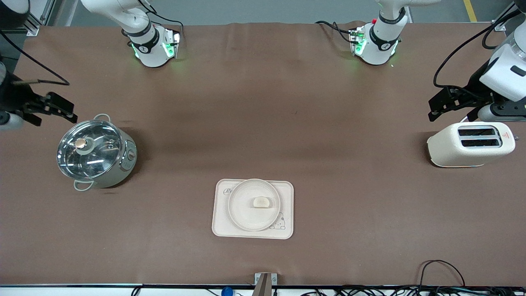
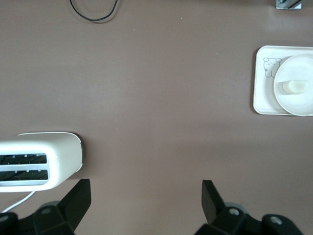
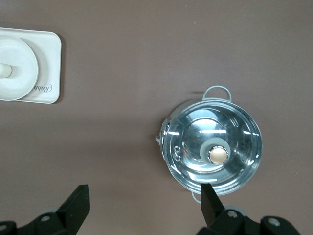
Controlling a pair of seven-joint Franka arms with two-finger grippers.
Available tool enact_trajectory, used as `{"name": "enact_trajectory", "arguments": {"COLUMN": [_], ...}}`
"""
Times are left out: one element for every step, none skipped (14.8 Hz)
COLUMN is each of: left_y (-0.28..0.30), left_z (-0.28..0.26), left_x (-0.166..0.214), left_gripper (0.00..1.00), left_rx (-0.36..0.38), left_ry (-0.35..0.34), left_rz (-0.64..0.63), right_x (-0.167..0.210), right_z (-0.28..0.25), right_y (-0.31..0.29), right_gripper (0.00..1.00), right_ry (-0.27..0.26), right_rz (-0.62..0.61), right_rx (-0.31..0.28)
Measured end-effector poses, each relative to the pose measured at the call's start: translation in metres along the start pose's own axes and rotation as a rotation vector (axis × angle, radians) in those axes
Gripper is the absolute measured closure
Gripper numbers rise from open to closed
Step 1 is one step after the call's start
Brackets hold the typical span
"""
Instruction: Place bun in plate and plate on tray
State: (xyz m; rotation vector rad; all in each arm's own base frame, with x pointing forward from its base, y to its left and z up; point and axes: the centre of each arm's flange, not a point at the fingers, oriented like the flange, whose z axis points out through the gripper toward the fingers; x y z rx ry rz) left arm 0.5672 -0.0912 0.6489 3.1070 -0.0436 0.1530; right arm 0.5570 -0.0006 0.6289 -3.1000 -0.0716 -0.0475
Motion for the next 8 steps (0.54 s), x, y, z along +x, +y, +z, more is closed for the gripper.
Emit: {"name": "enact_trajectory", "arguments": {"left_y": [0.0, 0.0, 0.0, 0.0, -0.0001, -0.0001, -0.0001, -0.0004], "left_z": [0.0, 0.0001, 0.0001, 0.0001, 0.0002, 0.0002, 0.0002, 0.0001], "left_x": [0.0, -0.0001, -0.0001, -0.0002, -0.0002, -0.0002, -0.0002, -0.0001], "left_gripper": [0.0, 0.0, 0.0, 0.0, 0.0, 0.0, 0.0, 0.0], "left_rx": [0.0, 0.0, 0.0, 0.0, 0.0, 0.0, 0.0, 0.0], "left_ry": [0.0, -0.001, -0.001, -0.002, -0.002, -0.002, -0.002, -0.002], "left_rz": [0.001, 0.001, 0.001, 0.001, 0.001, 0.001, 0.003, 0.008], "right_x": [-0.0051, -0.0084, -0.0096, -0.0098, -0.0101, -0.0103, -0.011, -0.0125], "right_z": [-0.0048, -0.0076, -0.0087, -0.0086, -0.0083, -0.0085, -0.0083, -0.0078], "right_y": [0.0044, 0.0079, 0.0097, 0.0103, 0.0104, 0.0101, 0.0099, 0.0101], "right_gripper": [0.0, 0.0, 0.0, 0.0, 0.0, 0.0, 0.0, 0.0], "right_ry": [-0.002, -0.005, -0.006, -0.007, -0.01, -0.011, -0.017, -0.03], "right_rz": [0.006, 0.012, 0.015, 0.013, 0.006, 0.0, -0.002, -0.001], "right_rx": [0.002, 0.004, 0.004, 0.004, 0.004, 0.004, 0.005, 0.006]}}
